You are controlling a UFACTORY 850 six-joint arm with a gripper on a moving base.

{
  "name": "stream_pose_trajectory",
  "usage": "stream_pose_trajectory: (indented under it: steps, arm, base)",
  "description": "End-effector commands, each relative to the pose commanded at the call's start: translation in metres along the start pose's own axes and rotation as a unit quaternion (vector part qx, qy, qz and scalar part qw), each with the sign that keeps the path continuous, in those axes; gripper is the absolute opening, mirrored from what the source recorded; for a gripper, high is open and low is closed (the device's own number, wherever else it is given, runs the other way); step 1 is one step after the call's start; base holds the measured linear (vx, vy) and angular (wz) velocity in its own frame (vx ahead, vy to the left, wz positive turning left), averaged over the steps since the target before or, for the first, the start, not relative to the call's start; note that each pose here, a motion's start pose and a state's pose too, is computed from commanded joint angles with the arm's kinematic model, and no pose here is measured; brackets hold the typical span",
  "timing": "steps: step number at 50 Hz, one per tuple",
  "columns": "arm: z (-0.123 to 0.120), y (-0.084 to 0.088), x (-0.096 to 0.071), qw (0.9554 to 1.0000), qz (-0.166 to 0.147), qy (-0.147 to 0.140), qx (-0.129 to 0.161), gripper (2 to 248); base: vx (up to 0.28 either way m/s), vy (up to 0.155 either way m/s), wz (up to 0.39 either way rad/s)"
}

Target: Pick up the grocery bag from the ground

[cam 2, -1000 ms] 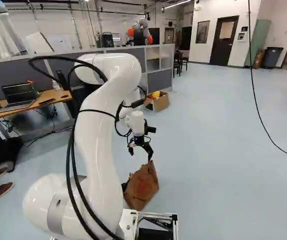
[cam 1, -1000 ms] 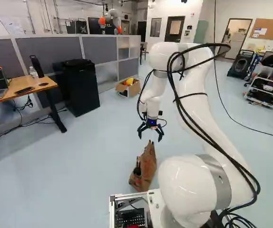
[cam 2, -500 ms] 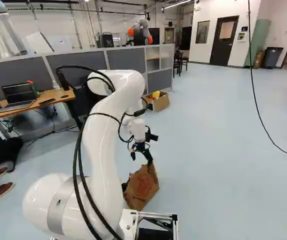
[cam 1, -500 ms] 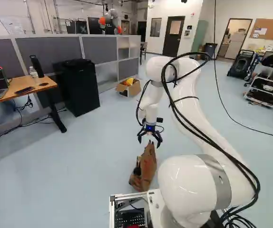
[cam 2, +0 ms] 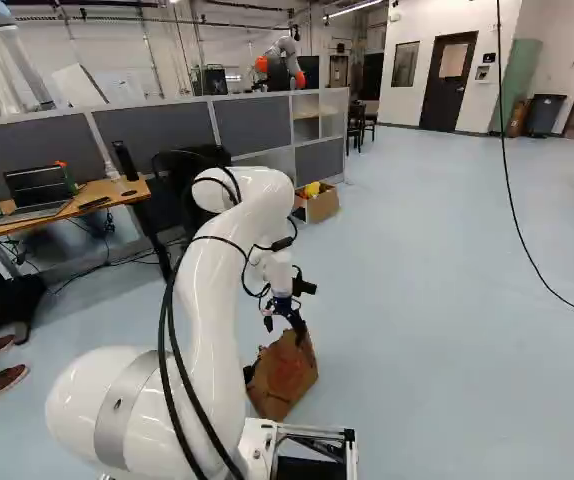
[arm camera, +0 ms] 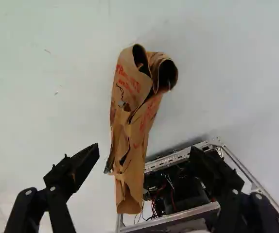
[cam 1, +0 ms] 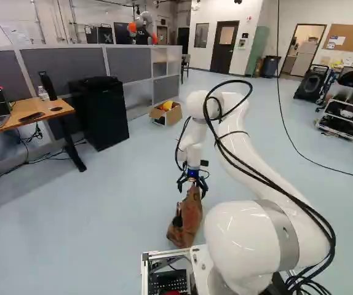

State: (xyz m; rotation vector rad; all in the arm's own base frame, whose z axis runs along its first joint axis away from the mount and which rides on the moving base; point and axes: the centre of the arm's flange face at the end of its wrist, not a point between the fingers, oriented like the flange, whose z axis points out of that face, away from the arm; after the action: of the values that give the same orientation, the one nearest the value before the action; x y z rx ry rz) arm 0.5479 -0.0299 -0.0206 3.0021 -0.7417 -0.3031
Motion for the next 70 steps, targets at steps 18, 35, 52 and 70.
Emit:
stream_pose_trajectory:
  steps: [18,35,52,70]
  arm:
    - [0.051,-0.005,0.012,1.0000,0.000,-0.008,-0.004,247]
    - [0.064,-0.007,0.015,0.9999,0.000,-0.009,-0.004,247]
    - [0.065,-0.007,0.015,0.9999,0.000,-0.009,-0.004,190]
    - [0.065,-0.007,0.015,0.9999,0.000,-0.009,-0.004,73]
  base:
    - [0.000,0.000,0.000]
    - [0.000,0.000,0.000]
    - [0.000,0.000,0.000]
    - [0.000,0.000,0.000]
